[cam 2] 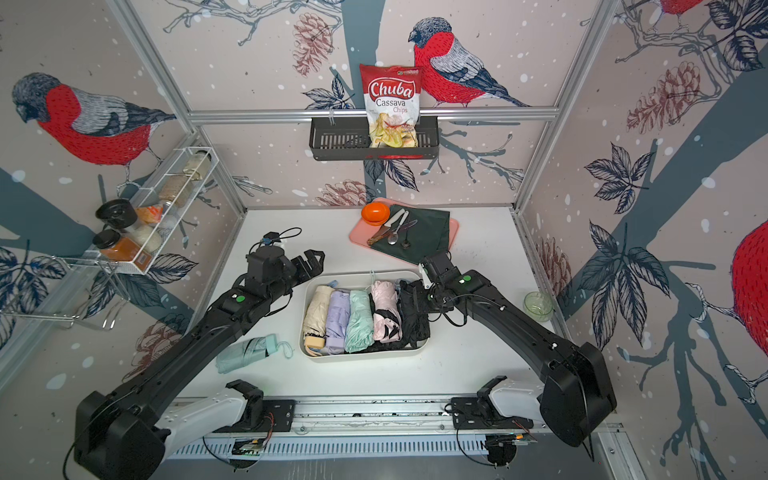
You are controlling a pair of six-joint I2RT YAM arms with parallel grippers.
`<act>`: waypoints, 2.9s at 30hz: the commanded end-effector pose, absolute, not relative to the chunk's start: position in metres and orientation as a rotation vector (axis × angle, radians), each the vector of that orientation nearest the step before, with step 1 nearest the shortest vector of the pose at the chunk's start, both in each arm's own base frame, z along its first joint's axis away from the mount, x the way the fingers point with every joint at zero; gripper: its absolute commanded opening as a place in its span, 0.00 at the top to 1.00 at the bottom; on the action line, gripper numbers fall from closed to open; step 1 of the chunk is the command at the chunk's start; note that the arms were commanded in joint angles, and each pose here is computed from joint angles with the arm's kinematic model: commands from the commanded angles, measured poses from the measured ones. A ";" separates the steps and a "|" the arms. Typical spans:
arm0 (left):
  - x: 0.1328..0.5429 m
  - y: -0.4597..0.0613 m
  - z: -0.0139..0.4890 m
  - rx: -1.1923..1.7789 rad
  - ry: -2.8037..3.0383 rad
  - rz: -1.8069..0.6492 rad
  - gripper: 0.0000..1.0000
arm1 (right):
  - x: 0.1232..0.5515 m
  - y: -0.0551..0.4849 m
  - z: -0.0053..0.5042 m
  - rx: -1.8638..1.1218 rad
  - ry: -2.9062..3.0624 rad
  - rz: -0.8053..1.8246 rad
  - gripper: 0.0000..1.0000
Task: Put the umbrella into the storage box
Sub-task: Place the umbrella in the storage box, then pick up the umbrella from the center of the board.
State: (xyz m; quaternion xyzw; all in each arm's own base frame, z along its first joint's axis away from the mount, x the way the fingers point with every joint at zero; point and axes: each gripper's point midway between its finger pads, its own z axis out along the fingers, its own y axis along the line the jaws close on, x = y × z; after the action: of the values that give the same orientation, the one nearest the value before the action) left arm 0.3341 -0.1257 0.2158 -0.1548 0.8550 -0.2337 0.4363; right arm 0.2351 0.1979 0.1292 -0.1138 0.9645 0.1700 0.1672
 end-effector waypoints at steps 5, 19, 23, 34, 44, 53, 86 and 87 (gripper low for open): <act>0.315 -0.079 0.180 -0.611 2.202 -0.391 0.01 | 0.224 0.208 0.104 -0.326 2.798 0.510 0.65; 0.243 -0.004 0.101 -1.136 2.380 -0.070 0.04 | 0.234 0.199 0.127 -0.314 2.717 0.441 0.39; 0.226 0.010 0.099 -1.262 2.363 -0.007 0.05 | 0.240 0.197 0.140 -0.319 2.681 0.421 0.27; 0.181 0.036 0.113 -1.678 2.225 0.105 0.03 | 0.260 0.180 0.180 -0.273 2.549 0.433 0.11; 0.160 0.037 0.091 -1.904 2.118 -0.018 0.05 | 0.269 0.165 0.191 -0.258 2.505 0.462 0.09; 0.159 0.037 0.059 -1.965 2.151 -0.014 0.05 | 0.272 0.155 0.189 -0.223 2.515 0.469 0.09; 0.241 0.036 0.048 -1.361 2.352 -0.191 0.82 | 0.295 0.179 0.189 -0.198 2.481 0.672 0.09; 0.246 0.036 0.056 -1.303 2.336 -0.208 0.87 | 0.297 0.182 0.192 -0.204 2.465 0.680 0.09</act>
State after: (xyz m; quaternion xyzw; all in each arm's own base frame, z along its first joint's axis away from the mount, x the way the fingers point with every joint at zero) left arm 0.2182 0.0322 0.0348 -0.5265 0.8334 -0.0572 0.1581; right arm 0.2895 0.1703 0.1807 -0.0701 0.9343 0.2288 0.2643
